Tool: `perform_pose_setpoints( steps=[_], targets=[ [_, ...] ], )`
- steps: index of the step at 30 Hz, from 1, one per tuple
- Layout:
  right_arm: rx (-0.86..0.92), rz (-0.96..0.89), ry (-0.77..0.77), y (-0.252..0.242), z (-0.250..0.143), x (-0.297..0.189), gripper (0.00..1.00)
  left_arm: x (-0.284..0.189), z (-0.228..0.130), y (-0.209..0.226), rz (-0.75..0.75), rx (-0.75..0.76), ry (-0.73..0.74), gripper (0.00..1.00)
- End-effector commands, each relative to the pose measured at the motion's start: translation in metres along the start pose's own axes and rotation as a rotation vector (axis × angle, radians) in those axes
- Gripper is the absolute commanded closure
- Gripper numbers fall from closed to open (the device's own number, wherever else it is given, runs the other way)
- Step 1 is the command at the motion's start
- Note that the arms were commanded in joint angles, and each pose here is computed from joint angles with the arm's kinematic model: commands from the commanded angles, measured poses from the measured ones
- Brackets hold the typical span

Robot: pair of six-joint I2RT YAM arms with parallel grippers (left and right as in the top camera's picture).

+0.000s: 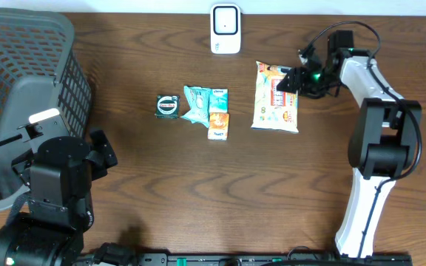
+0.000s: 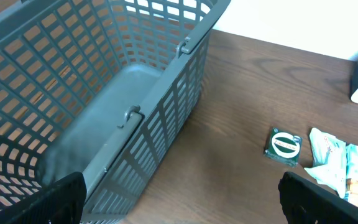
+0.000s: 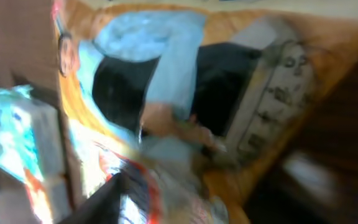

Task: Scan the item barcode
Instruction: 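Grasp the yellow wipes pack with the right gripper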

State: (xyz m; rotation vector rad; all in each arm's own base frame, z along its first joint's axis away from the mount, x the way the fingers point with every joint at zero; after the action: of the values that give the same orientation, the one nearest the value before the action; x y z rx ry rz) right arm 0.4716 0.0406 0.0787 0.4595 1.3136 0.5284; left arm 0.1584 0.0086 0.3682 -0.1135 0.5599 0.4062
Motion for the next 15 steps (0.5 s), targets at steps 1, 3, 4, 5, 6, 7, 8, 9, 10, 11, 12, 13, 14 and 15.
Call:
perform_pose_setpoints(
  steps=[1, 3, 4, 5, 6, 7, 8, 9, 10, 11, 12, 13, 14, 15],
  targets=[
    [0.010, 0.078, 0.042, 0.006, -0.007, 0.021, 0.72, -0.002, 0.002, 0.002, 0.008, -0.007, -0.009, 0.02],
    [-0.007, 0.101, 0.042, 0.014, -0.006, 0.025, 0.93, -0.002, 0.002, 0.002, 0.008, -0.007, -0.009, 0.02],
    [-0.018, 0.119, 0.041, 0.018, -0.005, 0.027, 0.99, -0.002, 0.002, 0.002, 0.008, -0.007, -0.009, 0.02],
    [-0.027, 0.144, 0.039, 0.024, -0.005, 0.029, 0.99, -0.002, 0.002, 0.002, 0.008, -0.007, -0.009, 0.02],
    [-0.025, 0.173, 0.036, 0.029, -0.004, 0.030, 0.99, -0.002, 0.002, 0.002, 0.008, -0.007, -0.009, 0.02],
    [-0.015, 0.208, 0.029, 0.034, -0.002, 0.031, 0.99, -0.002, 0.002, 0.002, 0.007, -0.007, -0.009, 0.02],
    [0.003, 0.264, 0.015, 0.042, 0.002, 0.031, 0.99, -0.002, 0.002, 0.002, 0.007, -0.007, -0.009, 0.02],
    [0.014, 0.326, -0.002, 0.050, 0.007, 0.030, 0.99, -0.002, 0.002, 0.002, 0.008, -0.007, -0.009, 0.02],
    [0.018, 0.409, -0.023, 0.059, 0.015, 0.028, 0.99, -0.002, 0.002, 0.002, 0.007, -0.007, -0.009, 0.02],
    [0.018, 0.467, -0.039, 0.065, 0.021, 0.025, 0.99, -0.002, 0.002, 0.002, 0.008, -0.007, -0.009, 0.02],
    [0.016, 0.535, -0.061, 0.074, 0.029, 0.022, 0.99, -0.002, 0.002, 0.002, 0.007, -0.007, -0.009, 0.02],
    [0.017, 0.579, -0.079, 0.080, 0.037, 0.018, 0.99, -0.002, 0.002, 0.002, 0.008, -0.007, -0.009, 0.02],
    [0.019, 0.615, -0.104, 0.087, 0.046, 0.013, 0.99, -0.002, 0.002, 0.002, 0.008, -0.007, -0.009, 0.02],
    [0.019, 0.634, -0.127, 0.093, 0.053, 0.010, 0.99, -0.002, 0.002, 0.002, 0.008, -0.007, -0.009, 0.02]
  ],
)
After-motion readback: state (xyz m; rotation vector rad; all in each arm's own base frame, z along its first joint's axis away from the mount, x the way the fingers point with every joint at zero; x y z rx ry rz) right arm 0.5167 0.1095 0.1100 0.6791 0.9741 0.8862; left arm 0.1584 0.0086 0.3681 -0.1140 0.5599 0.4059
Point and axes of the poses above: each gripper's point midway between its finger pads, its own x axis out along the fingers, its own y axis along the line the jaws close on, z = x × y, the point moved 8 cm from there along -x, back along the fingers, and after that the axes turned 2 degrees about -x, right-handed, at the moved point
